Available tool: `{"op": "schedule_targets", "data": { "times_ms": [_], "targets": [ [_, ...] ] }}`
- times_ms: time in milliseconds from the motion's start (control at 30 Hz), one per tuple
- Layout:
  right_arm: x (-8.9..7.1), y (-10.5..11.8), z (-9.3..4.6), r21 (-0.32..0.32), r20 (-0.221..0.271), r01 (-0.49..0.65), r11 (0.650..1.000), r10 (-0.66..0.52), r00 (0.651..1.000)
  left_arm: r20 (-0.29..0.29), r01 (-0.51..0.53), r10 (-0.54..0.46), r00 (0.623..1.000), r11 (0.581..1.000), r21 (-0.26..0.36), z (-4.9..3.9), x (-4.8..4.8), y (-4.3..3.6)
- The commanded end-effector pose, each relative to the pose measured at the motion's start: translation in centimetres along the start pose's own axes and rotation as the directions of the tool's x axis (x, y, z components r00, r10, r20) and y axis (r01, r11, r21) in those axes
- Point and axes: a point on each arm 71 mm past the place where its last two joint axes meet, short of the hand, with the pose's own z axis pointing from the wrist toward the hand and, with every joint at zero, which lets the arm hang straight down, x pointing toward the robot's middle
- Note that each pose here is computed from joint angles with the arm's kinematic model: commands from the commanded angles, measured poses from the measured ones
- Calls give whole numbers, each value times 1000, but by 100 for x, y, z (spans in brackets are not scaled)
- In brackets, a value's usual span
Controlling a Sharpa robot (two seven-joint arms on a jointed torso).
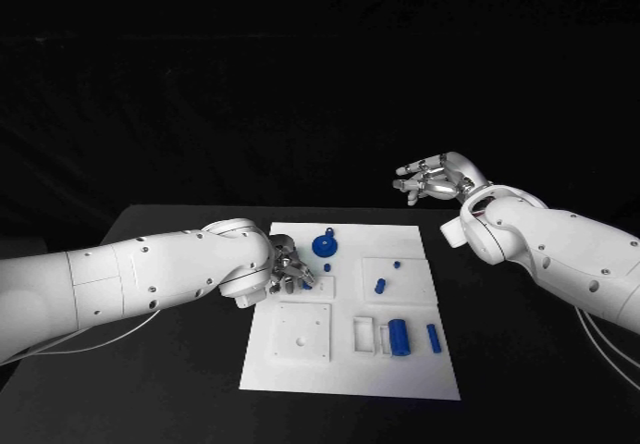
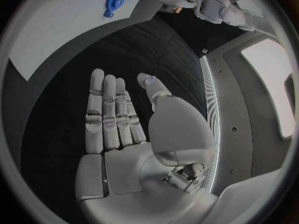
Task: Assemble the parts on the task board
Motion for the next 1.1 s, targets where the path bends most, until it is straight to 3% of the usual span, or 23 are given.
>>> {"op": "schedule_targets", "data": {
  "times_ms": [33, 600, 1100],
  "targets": [
    [17, 11, 3, -8, -18, 5, 1000, -6, 1000, -32, -14, 14, 999, 1000, 6, 8, 49, -33],
    [34, 15, 8, -9, -26, 4, 1000, -4, 1000, -37, -38, 38, 999, 999, 10, 48, 59, -104],
    [32, 13, 3, -8, -30, 4, 1000, -4, 1000, -28, -90, 90, 996, 996, 8, 78, 67, -97]
  ]
}}
